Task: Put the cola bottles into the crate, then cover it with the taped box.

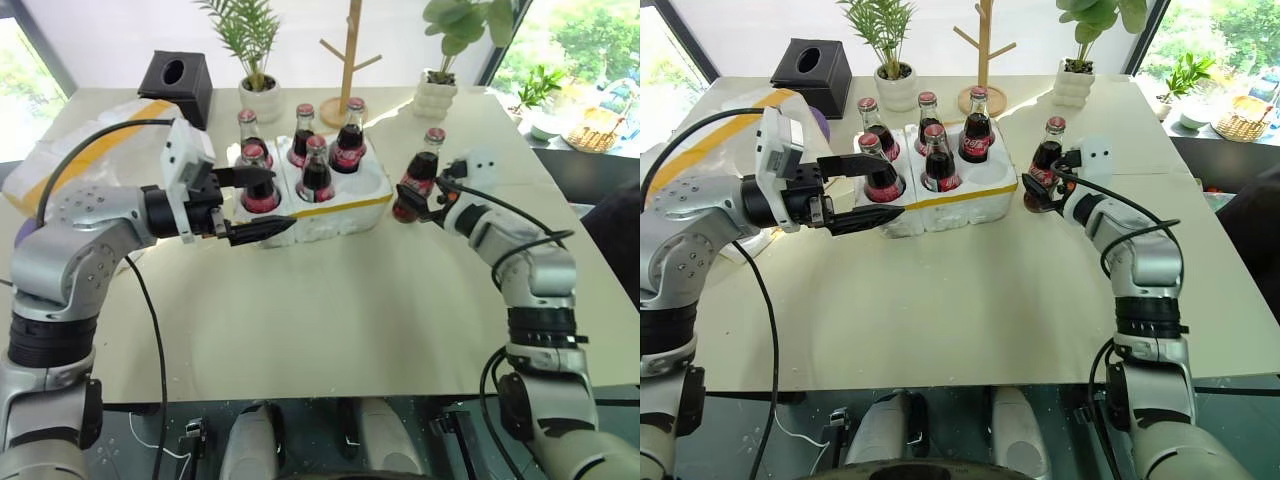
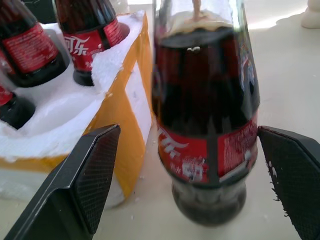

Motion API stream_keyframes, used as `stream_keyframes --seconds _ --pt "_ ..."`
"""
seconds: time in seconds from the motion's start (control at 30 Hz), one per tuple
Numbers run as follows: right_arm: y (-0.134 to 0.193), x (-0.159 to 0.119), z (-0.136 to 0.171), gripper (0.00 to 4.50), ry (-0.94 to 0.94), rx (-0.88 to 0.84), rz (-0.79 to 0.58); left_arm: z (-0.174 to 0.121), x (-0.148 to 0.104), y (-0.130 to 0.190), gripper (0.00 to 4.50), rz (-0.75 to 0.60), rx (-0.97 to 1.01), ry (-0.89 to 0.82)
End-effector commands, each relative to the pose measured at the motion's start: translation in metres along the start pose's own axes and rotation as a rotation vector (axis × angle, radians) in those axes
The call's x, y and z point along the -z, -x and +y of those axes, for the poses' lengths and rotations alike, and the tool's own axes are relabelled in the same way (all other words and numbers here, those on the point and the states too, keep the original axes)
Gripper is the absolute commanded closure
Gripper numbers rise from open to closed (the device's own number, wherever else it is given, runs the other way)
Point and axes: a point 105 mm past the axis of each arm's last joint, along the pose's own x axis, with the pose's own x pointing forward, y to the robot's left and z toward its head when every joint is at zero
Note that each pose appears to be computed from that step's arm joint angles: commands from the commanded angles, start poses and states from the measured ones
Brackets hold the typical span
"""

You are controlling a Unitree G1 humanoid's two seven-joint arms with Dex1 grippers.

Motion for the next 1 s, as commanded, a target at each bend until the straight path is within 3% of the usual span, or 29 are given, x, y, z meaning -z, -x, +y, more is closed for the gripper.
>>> stream_keyframes --seconds 0.03,0.1,0.13,0.27,0.43,0.53,0.67,1.0 --pt "-0.008 -0.017 -0.006 0.91 0.017 0.021 -0.058 -0.001 -0.008 0.004 0.00 -0.015 -0.009 -0.046" --pt "-0.008 -0.022 -0.008 1.82 0.031 0.020 -0.069 -0.001 -0.009 0.006 0.00 -0.019 -0.018 -0.044" --pt "-0.008 -0.027 -0.008 1.91 0.042 0.016 -0.086 0.000 -0.009 0.007 0.00 -0.021 -0.025 -0.044" --pt "-0.002 -0.058 0.004 1.91 0.045 -0.065 -0.186 0.000 -0.008 0.009 0.00 -0.019 -0.039 -0.042" --pt "0.021 -0.140 0.030 1.91 0.073 -0.207 -0.433 0.000 -0.007 0.011 0.00 -0.017 -0.054 -0.041" --pt "0.024 -0.157 0.043 1.91 0.094 -0.265 -0.468 0.000 -0.006 0.011 0.00 -0.018 -0.058 -0.040" --pt "0.023 -0.156 0.062 1.91 0.115 -0.335 -0.453 0.000 -0.007 0.010 0.00 -0.020 -0.061 -0.043" --pt "0.021 -0.110 0.079 1.91 0.131 -0.399 -0.303 0.000 -0.006 0.010 0.00 -0.018 -0.065 -0.045"
